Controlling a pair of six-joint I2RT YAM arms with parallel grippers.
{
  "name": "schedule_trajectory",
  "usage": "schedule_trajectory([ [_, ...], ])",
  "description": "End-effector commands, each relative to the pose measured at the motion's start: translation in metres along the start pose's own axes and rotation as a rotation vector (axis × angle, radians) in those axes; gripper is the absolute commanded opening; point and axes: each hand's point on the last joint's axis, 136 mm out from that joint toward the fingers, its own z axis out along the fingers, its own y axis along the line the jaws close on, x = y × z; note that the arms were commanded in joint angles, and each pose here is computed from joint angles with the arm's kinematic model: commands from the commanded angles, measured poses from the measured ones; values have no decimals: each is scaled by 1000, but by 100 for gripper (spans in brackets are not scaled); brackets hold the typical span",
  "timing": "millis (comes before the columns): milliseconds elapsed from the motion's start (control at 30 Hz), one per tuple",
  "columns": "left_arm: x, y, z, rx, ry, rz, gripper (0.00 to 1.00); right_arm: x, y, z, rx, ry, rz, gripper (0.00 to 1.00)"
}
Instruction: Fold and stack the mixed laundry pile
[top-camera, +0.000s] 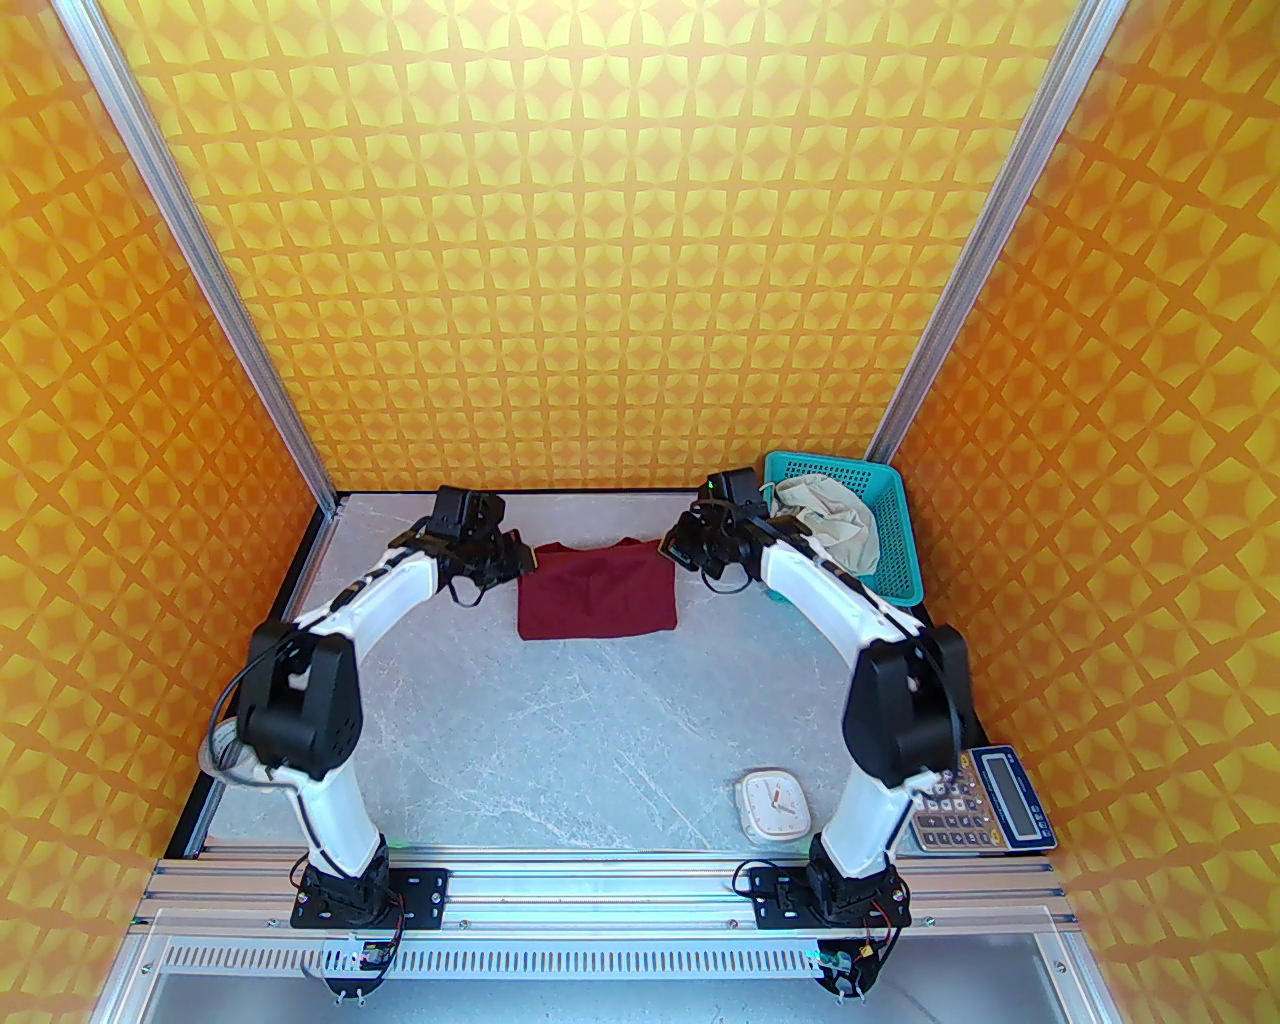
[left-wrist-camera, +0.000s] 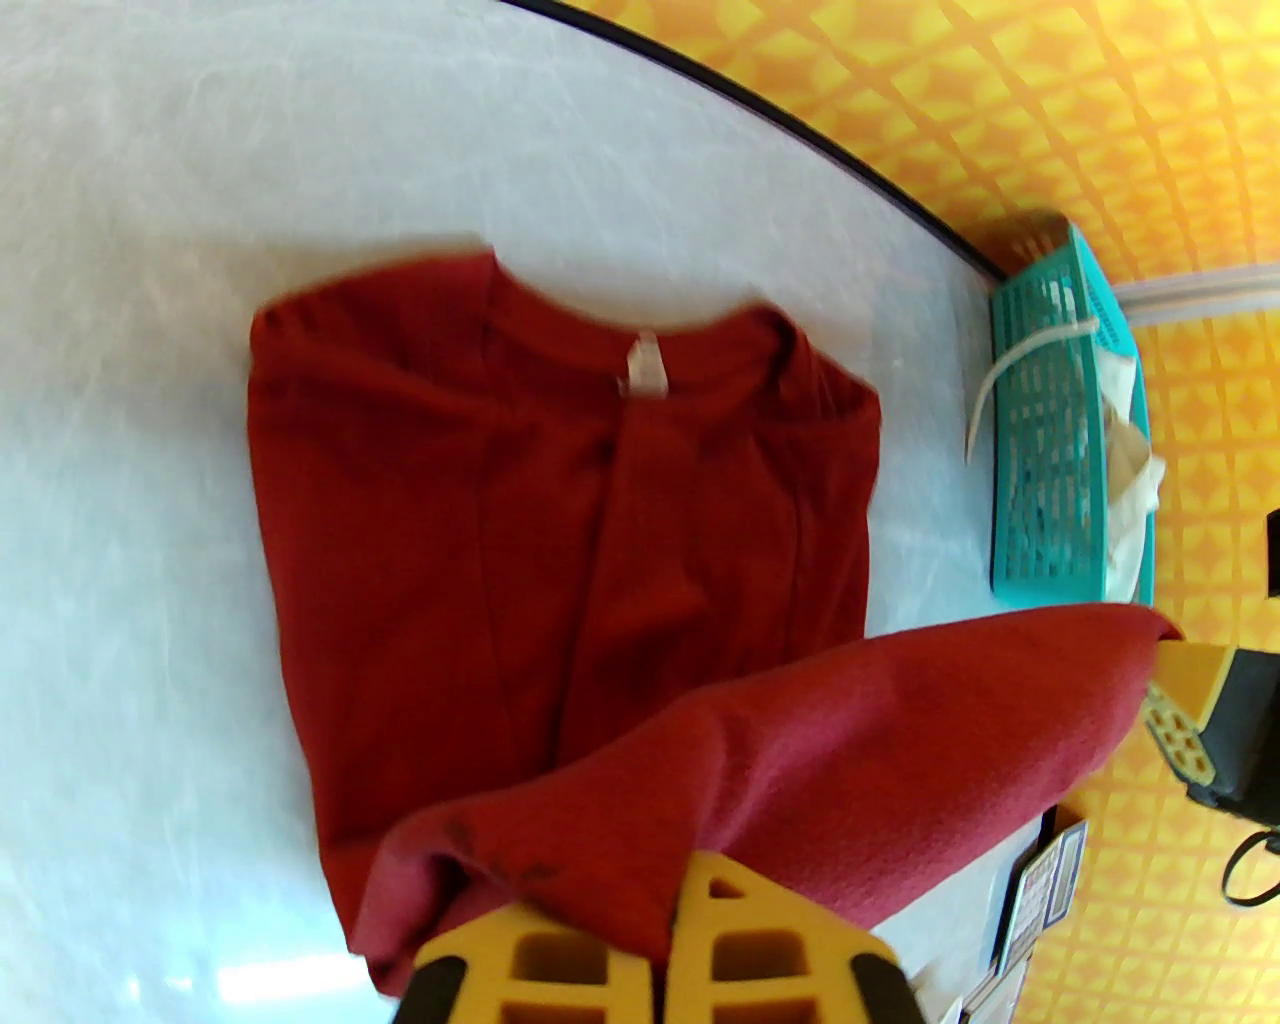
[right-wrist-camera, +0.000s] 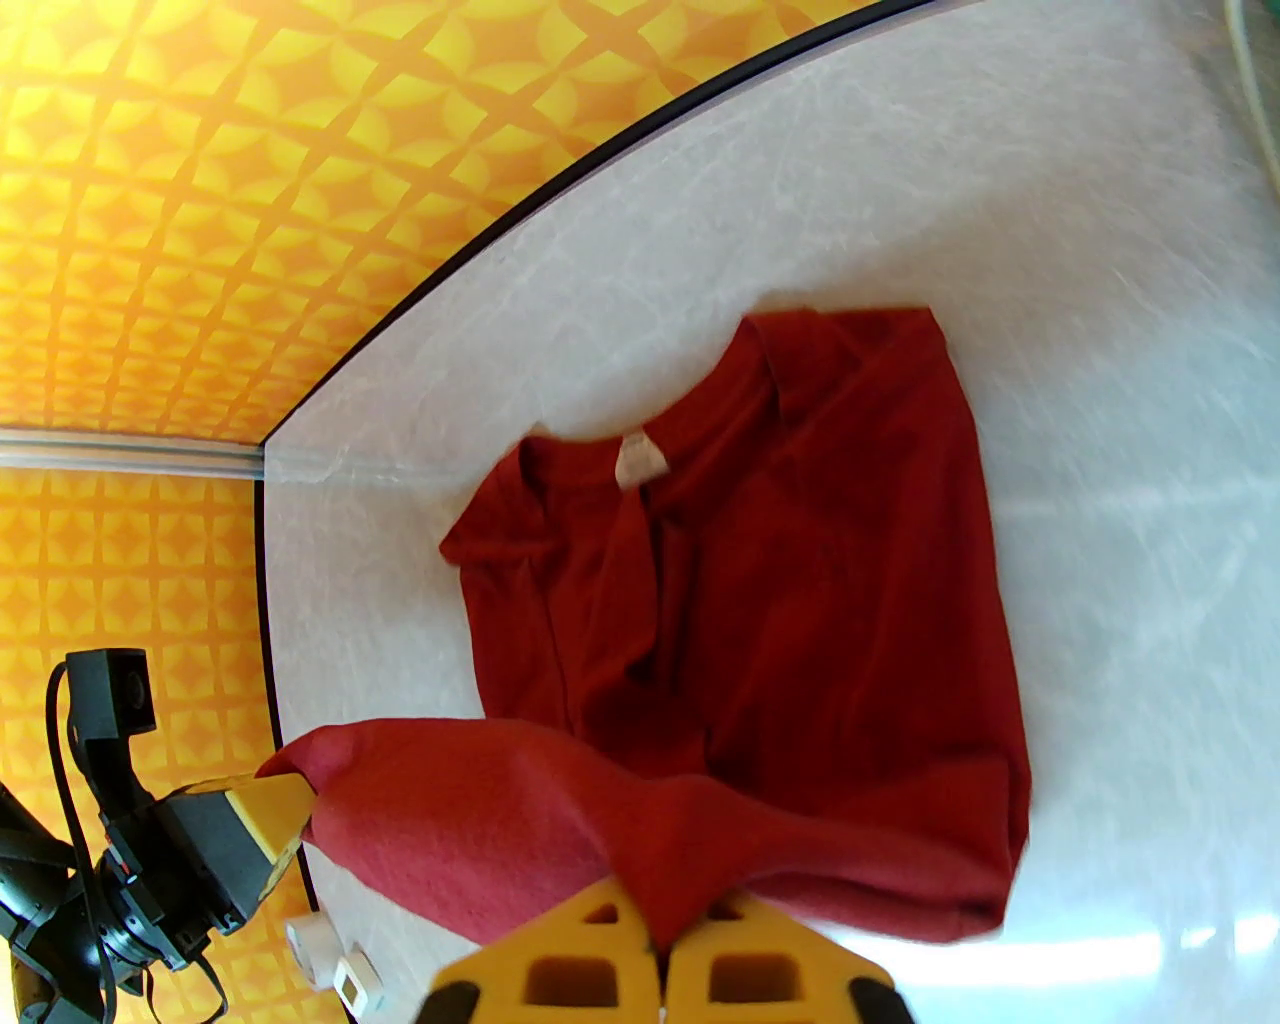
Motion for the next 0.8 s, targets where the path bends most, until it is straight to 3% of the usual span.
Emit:
schedule_trajectory([
  [0,-31,-11,2,60,-45,-4,0,-21,7,13,-54,-19,-12,0],
  [433,-70,39,63,72,-81,-82,4,-57,-16,97,-130,-10,-22,5],
  [533,-83,57,77,95,-129,-104,18,-70,-13,120,-200,-44,-38,12],
  [667,-105,76,80,111,-201,-95,46,-87,-15,138,-218,-86,-51,38],
  [767,-121,85,69,114,-246,-85,52,-95,-14,134,-223,-106,-53,46],
])
